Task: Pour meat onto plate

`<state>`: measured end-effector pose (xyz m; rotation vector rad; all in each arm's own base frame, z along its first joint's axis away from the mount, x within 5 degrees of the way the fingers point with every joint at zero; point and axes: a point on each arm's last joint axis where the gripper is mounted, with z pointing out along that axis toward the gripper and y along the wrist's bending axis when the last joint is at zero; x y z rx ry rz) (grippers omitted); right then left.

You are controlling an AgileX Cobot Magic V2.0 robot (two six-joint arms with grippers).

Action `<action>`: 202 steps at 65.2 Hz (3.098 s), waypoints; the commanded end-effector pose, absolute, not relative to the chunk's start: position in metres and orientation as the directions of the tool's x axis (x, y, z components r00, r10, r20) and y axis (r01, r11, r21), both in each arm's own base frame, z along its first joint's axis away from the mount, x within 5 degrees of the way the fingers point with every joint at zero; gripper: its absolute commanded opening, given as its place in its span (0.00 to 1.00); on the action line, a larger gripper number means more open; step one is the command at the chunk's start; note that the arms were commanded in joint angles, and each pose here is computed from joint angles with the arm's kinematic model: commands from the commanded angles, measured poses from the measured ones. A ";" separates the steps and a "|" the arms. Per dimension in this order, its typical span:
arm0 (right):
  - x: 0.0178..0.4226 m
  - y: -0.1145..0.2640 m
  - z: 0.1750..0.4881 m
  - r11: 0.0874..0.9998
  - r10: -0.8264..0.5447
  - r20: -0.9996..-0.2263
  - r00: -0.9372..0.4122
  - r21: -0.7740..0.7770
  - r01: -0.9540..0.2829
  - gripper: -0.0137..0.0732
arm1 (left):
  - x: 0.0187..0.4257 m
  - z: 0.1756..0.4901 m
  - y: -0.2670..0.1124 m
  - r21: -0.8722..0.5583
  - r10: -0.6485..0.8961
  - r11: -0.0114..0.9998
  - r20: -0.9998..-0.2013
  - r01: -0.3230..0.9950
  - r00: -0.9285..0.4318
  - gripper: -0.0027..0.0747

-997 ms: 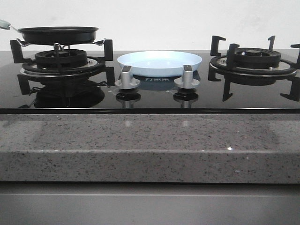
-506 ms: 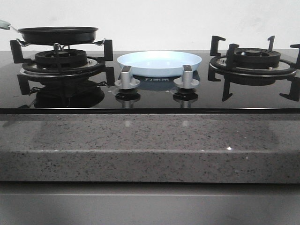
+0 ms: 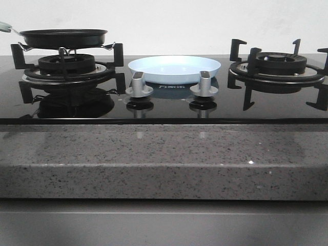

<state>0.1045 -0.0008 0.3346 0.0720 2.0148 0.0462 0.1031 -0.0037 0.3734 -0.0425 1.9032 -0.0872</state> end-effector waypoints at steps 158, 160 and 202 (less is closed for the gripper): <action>0.439 0.126 0.358 0.946 -0.219 -0.633 -0.743 0.048 -0.319 0.62 | 0.114 0.386 -0.021 -0.041 0.006 0.984 -0.965 0.171 -0.264 0.64; 0.442 0.126 0.357 0.947 -0.218 -0.631 -0.744 0.048 -0.319 0.62 | 0.114 0.386 -0.021 -0.041 0.006 0.984 -0.965 0.171 -0.264 0.64; 0.474 0.123 0.318 0.928 -0.182 -0.580 -0.794 0.166 -0.334 0.62 | 0.114 0.386 -0.021 -0.041 0.006 0.984 -0.965 0.171 -0.264 0.64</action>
